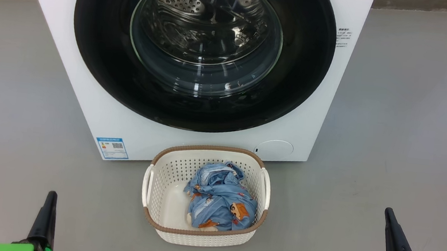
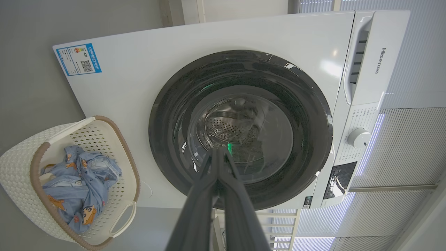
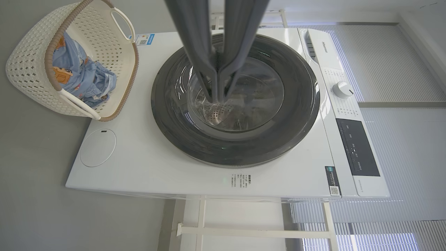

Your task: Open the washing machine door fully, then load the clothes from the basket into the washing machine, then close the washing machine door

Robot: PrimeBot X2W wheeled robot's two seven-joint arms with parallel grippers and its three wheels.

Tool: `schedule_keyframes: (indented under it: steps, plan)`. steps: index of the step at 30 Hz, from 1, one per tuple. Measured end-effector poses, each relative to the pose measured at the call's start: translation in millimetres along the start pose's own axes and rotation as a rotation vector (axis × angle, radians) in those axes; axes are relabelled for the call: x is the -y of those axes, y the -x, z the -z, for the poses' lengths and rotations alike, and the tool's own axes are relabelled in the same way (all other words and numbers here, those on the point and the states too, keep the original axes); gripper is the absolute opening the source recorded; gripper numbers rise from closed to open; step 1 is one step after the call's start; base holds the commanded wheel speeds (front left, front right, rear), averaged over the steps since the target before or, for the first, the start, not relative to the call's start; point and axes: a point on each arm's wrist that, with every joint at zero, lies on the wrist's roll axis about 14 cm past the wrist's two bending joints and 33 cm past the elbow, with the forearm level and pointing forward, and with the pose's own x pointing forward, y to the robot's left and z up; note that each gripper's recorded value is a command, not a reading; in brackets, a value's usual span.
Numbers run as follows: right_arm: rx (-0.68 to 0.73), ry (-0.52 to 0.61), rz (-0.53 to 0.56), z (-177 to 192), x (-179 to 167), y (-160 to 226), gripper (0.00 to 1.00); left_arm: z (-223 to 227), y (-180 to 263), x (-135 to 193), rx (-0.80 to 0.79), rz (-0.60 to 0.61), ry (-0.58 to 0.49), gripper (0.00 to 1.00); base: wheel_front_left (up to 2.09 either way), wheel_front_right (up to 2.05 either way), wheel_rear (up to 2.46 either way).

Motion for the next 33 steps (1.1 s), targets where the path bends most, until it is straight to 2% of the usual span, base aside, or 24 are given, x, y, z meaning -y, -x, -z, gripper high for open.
schedule_keyframes:
  steps: [33]
  plan:
    - [0.0, 0.0, 0.0, 0.0, 0.0, 0.0, 0.0, 0.0, 0.0, 0.0, 0.0, 0.0, 0.0, 0.0, 0.0, 0.0, 0.0]
